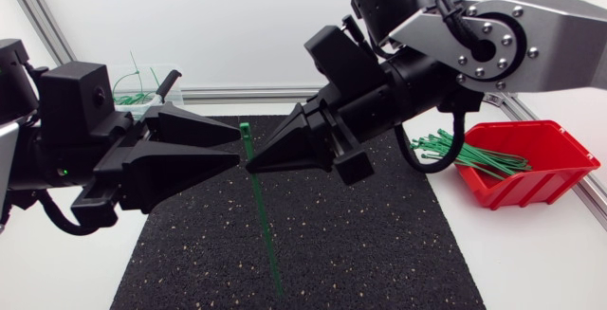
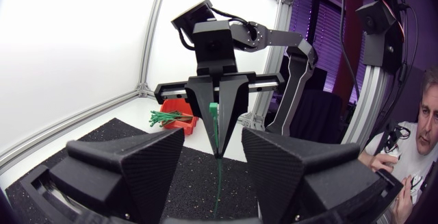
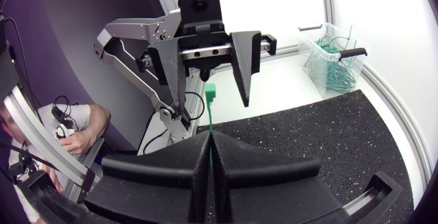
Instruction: Take a green cable tie from the red box, thread the tail through the head to close it, then place it in the transparent bin on the left.
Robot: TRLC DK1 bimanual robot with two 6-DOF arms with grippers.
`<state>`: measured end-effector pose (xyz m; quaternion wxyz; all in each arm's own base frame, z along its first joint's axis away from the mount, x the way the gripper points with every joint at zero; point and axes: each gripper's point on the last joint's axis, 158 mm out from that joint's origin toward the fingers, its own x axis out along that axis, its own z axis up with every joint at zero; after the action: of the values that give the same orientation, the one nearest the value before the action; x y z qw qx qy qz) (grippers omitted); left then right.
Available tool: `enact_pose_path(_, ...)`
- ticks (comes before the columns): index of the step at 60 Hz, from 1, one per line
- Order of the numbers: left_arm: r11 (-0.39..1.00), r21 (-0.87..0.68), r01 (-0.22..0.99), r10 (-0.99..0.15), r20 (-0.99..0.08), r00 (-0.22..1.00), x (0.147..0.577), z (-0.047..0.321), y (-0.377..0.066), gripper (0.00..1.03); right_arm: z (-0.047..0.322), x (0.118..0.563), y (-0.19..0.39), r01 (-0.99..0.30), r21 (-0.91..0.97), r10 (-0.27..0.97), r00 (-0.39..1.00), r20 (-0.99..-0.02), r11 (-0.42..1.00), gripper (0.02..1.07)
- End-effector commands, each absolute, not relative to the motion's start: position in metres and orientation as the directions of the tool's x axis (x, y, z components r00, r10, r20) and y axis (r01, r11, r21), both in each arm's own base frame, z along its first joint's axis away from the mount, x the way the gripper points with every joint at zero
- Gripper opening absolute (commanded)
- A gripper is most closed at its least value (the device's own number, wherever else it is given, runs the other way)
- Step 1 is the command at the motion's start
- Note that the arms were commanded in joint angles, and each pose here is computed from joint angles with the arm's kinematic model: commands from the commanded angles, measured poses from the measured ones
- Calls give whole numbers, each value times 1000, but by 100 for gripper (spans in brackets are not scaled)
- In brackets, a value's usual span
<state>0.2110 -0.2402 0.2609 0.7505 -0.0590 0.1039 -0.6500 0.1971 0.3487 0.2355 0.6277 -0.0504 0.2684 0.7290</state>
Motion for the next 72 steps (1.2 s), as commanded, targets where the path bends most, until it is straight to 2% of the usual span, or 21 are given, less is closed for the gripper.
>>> enact_pose_path(1,144,-279,949,-989,-83,126,212,252,-240,59,226,199,350,-926,373,885,-219,-410,-56,8)
enact_pose_path(11,140,-289,947,-989,-79,122,216,251,-241,53,224,198,351,-922,383,885,-227,-405,-61,8)
enact_pose_path(23,138,-289,947,-990,-75,121,217,250,-242,50,222,197,353,-918,390,884,-237,-404,-68,7)
enact_pose_path(34,137,-286,948,-990,-69,122,217,251,-242,42,221,197,354,-915,397,884,-239,-401,-68,8)
enact_pose_path(39,134,-287,948,-991,-68,120,216,250,-243,42,222,197,354,-915,398,885,-242,-397,-71,8)
enact_pose_path(41,132,-285,949,-991,-67,118,215,251,-243,38,223,196,354,-916,395,886,-241,-396,-72,8)
enact_pose_path(53,122,-288,950,-992,-64,108,213,250,-245,36,223,195,355,-915,397,886,-244,-395,-75,8)
enact_pose_path(72,107,-290,951,-994,-63,93,209,250,-249,27,222,194,357,-914,399,885,-246,-395,-76,8)
